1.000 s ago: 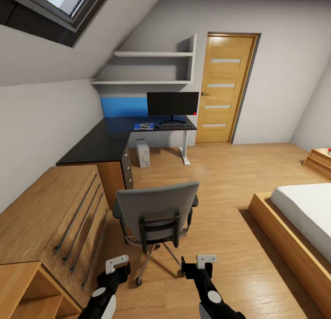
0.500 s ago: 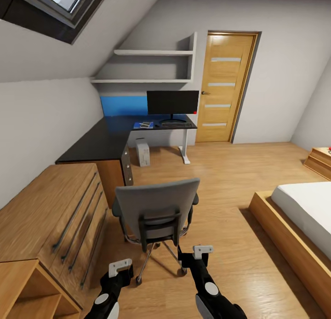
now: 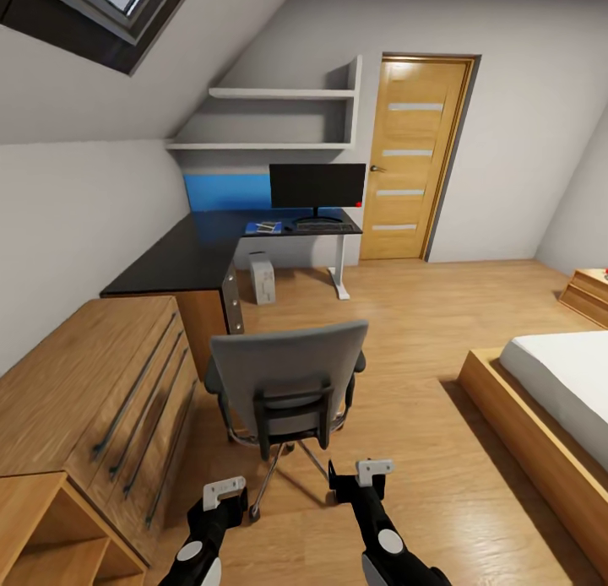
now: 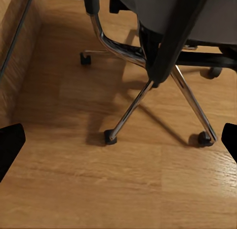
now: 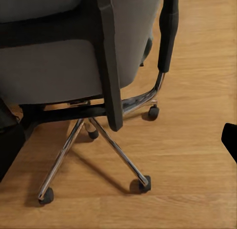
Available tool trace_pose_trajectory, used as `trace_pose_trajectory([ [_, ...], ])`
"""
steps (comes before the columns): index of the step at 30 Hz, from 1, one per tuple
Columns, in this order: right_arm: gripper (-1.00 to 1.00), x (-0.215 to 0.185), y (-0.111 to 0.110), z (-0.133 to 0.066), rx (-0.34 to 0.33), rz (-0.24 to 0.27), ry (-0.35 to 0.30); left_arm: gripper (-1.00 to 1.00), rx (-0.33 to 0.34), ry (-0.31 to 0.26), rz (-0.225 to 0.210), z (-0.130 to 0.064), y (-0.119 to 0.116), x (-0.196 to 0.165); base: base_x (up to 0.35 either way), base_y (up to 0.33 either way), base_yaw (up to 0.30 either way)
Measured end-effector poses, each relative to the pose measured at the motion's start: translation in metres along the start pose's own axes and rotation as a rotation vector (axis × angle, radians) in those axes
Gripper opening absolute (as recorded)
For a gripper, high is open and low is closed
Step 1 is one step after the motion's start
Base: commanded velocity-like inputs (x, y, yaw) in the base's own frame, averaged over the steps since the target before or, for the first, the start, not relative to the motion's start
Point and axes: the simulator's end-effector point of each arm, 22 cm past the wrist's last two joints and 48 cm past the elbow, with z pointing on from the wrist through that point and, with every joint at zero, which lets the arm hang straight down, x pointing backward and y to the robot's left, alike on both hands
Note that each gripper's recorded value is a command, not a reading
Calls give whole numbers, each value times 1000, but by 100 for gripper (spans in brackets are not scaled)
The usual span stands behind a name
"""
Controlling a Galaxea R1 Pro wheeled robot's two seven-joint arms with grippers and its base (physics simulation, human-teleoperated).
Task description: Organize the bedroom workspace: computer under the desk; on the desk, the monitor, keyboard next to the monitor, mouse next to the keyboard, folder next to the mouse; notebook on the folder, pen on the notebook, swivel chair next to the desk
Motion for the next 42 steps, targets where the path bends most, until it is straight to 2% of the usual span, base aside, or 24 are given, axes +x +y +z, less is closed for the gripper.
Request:
trace_pose_trajectory([
  [9,100,14,-3,6,2,-3,-1,100,1,-8,3,9,1,9,0,0,0],
  [14,100,21,-5,10,4,-5,-1,100,-3,-58,-8,14,2,5,0,0,0],
  [19,100,29,-6,13,6,-5,-1,100,-12,-47,-5,19,8,27,0,0,0],
  [29,100,45,-7,20,6,-5,-1,100,-19,-86,-9,28,13,43,0,0,0],
  [39,100,55,-8,27,7,4,-33,100,-16,-73,-3,39,12,64,0,0,0],
  [42,100,59,-8,29,7,5,-36,100,-2,-65,-11,40,0,71,0,0,0],
])
